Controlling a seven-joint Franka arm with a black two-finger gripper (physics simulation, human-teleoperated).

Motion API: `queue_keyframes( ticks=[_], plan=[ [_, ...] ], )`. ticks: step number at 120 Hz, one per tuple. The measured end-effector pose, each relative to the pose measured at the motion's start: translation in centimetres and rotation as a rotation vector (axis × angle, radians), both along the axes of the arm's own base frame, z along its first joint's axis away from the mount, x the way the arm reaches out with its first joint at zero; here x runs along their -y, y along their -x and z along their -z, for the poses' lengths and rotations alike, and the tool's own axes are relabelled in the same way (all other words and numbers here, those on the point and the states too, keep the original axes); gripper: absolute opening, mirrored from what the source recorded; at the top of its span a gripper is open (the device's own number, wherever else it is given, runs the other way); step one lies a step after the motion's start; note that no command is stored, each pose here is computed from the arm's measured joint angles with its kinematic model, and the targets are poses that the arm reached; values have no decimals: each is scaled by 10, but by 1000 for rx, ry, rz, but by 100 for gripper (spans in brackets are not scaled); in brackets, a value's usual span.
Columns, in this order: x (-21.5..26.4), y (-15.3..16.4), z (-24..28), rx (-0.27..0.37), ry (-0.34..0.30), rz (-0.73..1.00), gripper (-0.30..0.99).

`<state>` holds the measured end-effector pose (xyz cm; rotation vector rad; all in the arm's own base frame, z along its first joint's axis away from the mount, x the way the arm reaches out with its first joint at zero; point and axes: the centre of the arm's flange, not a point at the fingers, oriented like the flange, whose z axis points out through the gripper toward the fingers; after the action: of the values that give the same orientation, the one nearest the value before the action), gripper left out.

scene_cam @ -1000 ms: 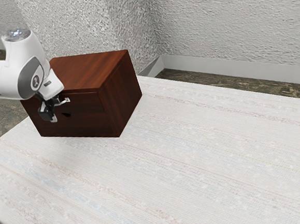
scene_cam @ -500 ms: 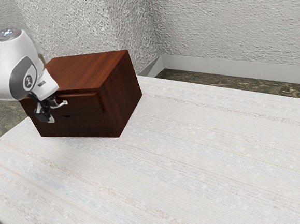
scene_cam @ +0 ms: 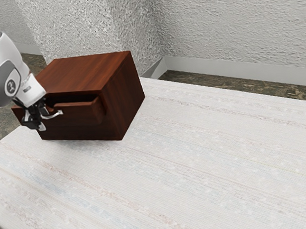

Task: Pull the drawer handle with one arm to open the drawer

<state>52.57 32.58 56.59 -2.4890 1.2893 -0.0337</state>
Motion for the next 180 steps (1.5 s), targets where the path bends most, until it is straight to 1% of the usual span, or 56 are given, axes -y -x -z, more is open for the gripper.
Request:
queue_keyframes(
  ticks=[47,70,98,114,122,129,146,157,165,180],
  plan=[
    [13,22,1,3,40,18,33],
    [15,37,-6,10,47,20,31],
    [18,44,6,-15,63,22,38],
    [20,57,4,-9,76,21,33],
    [21,63,2,-6,76,24,33],
    [22,66,-2,-3,71,28,30],
    [22,78,-9,0,67,30,30],
    [23,83,-9,-4,68,29,31],
    [23,85,-8,-9,68,30,35],
    [22,88,-8,-11,68,28,35]
  ],
)
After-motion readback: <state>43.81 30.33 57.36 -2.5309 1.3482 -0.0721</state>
